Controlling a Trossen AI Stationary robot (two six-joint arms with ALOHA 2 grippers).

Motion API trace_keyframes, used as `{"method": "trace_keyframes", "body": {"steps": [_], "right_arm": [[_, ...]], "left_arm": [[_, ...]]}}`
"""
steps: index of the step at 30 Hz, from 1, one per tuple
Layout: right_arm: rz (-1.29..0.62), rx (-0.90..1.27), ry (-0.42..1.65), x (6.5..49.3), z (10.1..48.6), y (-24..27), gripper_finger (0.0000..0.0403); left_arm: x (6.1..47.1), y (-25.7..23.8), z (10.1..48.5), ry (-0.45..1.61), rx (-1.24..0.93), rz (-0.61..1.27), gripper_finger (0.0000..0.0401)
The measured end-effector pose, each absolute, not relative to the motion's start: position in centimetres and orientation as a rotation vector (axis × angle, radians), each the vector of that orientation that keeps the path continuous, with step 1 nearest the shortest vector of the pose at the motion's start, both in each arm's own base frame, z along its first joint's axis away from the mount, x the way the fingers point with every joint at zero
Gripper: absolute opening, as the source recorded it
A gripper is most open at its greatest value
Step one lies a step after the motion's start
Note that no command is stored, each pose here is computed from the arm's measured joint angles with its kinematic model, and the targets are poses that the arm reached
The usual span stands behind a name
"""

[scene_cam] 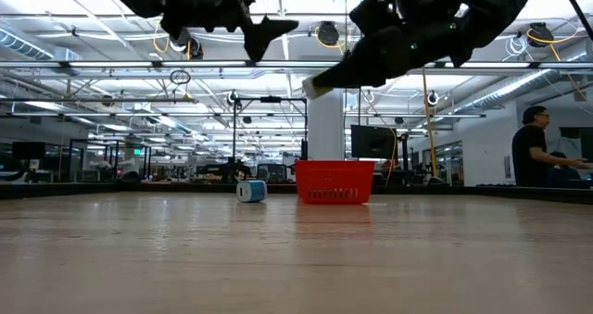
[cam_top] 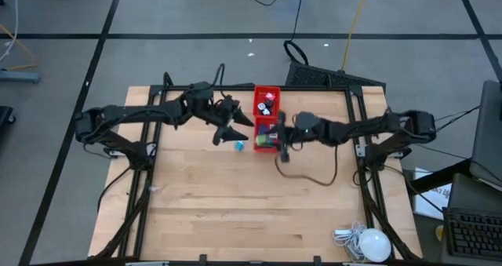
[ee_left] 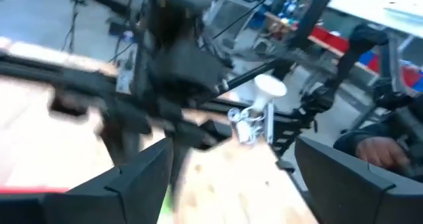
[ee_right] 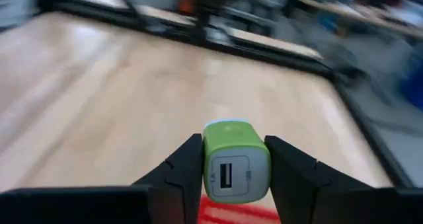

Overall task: Pick & Place Office items
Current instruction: Put the green charger adapter into the top red basket

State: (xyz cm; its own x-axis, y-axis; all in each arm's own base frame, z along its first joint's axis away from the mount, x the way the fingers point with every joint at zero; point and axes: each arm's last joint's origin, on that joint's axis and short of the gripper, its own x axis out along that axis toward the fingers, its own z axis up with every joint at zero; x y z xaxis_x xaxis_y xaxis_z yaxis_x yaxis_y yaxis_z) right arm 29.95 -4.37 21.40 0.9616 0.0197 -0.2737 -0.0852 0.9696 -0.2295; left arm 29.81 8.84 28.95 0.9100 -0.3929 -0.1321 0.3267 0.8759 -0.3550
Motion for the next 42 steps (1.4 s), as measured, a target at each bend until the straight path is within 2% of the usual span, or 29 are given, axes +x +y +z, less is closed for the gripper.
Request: {"method": "trace_keyframes", "body": {"steps": [4, 9, 13, 18, 25, 36, 38, 42], "right_arm": [[-0.181, -0.141, 0.279, 29.1, 21.9, -7.7, 0.0125], [-0.36, 0.005, 0.281, 27.8, 21.7, -12.3, 0.0125], [-0.452, 0.144, 0.429, 27.2, 21.6, -16.1, 0.0125], [-0.451, 0.154, 0.572, 28.8, 22.2, -18.7, 0.0125], [-0.435, 0.177, 0.732, 31.2, 19.7, -20.7, 0.0125], [-0.436, 0.208, 0.765, 31.6, 18.1, -20.9, 0.0125], [-0.434, 0.211, 0.769, 31.6, 18.1, -20.8, 0.0139], [-0.429, 0.21, 0.763, 31.6, 18.4, -20.6, 0.0227]], "left_arm": [[30.1, 8.9, 28.0, 0.258, -0.303, -0.302, 0.0329], [30.3, 8.7, 27.9, 0.259, -0.262, -0.157, 0.0326], [30.5, 8.8, 27.9, 0.239, -0.243, -0.059, 0.0317], [30.5, 9.1, 28.0, 0.23, -0.216, 0.065, 0.0307], [30.5, 9.3, 28.1, 0.211, -0.215, 0.147, 0.0306], [30.5, 9.3, 28.1, 0.21, -0.218, 0.147, 0.0327], [30.5, 9.3, 28.1, 0.21, -0.218, 0.147, 0.0328], [30.5, 9.3, 28.1, 0.21, -0.218, 0.147, 0.0322]]}}
